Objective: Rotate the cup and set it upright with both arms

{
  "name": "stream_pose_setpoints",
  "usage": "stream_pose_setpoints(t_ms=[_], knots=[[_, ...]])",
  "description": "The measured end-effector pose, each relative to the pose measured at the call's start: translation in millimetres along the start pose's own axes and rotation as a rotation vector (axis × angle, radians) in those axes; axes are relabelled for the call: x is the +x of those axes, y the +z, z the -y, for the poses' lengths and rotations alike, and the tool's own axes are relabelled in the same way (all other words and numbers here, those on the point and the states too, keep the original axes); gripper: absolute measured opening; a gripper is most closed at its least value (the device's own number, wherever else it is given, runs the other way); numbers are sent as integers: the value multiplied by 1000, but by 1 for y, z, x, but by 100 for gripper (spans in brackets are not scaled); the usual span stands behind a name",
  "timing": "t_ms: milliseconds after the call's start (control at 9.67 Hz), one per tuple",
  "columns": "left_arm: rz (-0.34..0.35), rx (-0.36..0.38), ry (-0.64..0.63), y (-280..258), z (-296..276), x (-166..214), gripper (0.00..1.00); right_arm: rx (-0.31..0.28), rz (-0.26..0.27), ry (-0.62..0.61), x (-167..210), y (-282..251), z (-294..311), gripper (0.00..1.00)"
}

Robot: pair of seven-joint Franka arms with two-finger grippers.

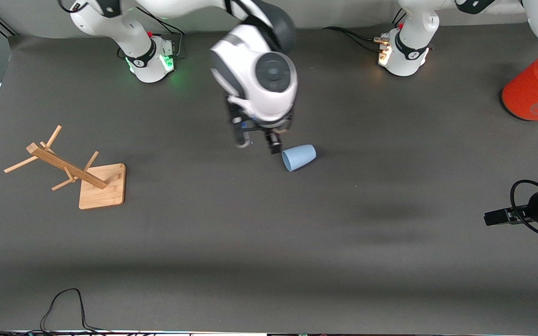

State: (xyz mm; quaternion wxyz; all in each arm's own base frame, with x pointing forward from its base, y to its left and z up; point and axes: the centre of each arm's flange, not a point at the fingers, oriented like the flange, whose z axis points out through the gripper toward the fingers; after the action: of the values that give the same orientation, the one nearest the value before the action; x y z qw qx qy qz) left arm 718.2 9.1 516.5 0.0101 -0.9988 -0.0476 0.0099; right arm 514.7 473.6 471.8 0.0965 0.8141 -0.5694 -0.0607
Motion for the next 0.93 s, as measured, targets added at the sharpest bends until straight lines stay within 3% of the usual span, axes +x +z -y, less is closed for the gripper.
stream_pose_setpoints(t_ms=[414,724,931], knots=[[1,0,0,0,0,0,100,-25,68,-314,172,-89,-29,100],[17,1,0,1,0,-2,100,12,110,-489,289,-111,-60,100],[29,2,-2,3,2,-3,100,84,121,-644,367,-114,-89,100]])
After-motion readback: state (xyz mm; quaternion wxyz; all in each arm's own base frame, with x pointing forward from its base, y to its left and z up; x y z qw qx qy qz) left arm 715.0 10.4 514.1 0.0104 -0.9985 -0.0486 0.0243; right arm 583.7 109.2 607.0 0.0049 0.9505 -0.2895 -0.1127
